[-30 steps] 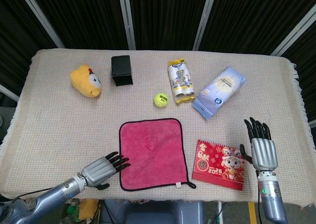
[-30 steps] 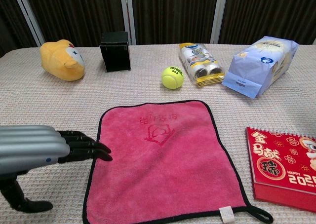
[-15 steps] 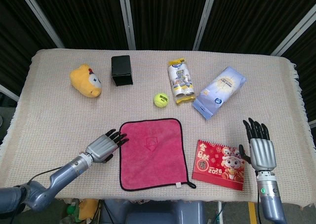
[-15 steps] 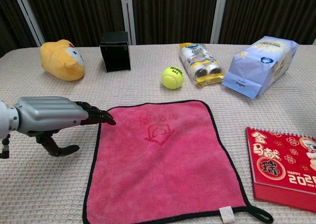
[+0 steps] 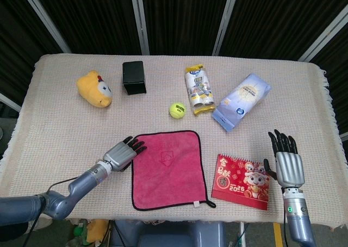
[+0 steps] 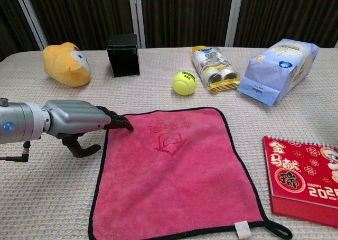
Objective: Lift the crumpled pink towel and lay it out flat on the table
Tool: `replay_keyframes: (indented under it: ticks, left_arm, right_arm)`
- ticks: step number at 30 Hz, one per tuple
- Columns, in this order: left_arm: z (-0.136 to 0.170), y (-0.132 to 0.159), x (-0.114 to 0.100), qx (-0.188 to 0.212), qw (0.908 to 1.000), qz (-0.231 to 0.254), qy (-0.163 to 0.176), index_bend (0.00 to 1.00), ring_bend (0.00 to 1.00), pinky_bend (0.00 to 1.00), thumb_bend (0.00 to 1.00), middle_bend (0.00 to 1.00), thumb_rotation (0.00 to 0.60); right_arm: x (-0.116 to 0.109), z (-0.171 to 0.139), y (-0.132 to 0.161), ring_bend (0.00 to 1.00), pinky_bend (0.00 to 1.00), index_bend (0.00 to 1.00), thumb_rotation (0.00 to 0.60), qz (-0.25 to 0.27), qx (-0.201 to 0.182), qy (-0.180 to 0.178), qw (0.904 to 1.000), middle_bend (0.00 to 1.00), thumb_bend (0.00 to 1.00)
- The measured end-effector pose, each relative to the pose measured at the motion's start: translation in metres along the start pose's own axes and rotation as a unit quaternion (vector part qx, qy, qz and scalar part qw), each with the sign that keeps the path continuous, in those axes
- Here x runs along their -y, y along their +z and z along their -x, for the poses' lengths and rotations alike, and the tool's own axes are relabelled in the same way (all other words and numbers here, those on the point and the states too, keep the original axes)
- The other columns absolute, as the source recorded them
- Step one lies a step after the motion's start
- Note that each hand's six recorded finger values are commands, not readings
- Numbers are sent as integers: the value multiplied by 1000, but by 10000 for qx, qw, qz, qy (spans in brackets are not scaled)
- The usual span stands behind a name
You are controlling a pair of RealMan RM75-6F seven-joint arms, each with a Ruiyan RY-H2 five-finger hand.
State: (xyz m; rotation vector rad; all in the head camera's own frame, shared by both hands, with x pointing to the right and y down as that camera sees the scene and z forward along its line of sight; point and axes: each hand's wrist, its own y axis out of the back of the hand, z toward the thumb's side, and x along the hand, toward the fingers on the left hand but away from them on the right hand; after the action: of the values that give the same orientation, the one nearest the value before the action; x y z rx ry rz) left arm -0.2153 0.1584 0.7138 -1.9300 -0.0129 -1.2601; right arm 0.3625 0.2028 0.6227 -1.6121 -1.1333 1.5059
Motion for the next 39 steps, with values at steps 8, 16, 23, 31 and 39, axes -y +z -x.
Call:
replay_keyframes:
  ticks: [8,16,23,31,39]
  left_arm:
    - [0,-13,6,-189,9997,-36,-152,0,0,0,597,0,600]
    - [1,-24,6,-342,9992,-100,-174,0,0,0,598,0,600]
    - [3,-31,5,-444,9989,-72,-153,0,0,0,585,0,600]
    - [4,-27,2,-400,9992,47,-36,0,0,0,410,0,600]
    - [9,-20,-6,-353,9985,347,221,0,0,0,160,0,600]
  right_arm:
    - [1,0,1,0,0,2,600,-3,-8,6,10000,14,475]
    - [2,0,1,0,0,2,600,-21,-10,27,10000,14,475]
    - [2,0,3,0,0,2,600,-12,-20,25,10000,14,474]
    - [3,-2,4,0,0,2,600,-10,-44,40,10000,14,474]
    - [2,-2,5,0,0,2,600,13,-88,38,10000,14,474]
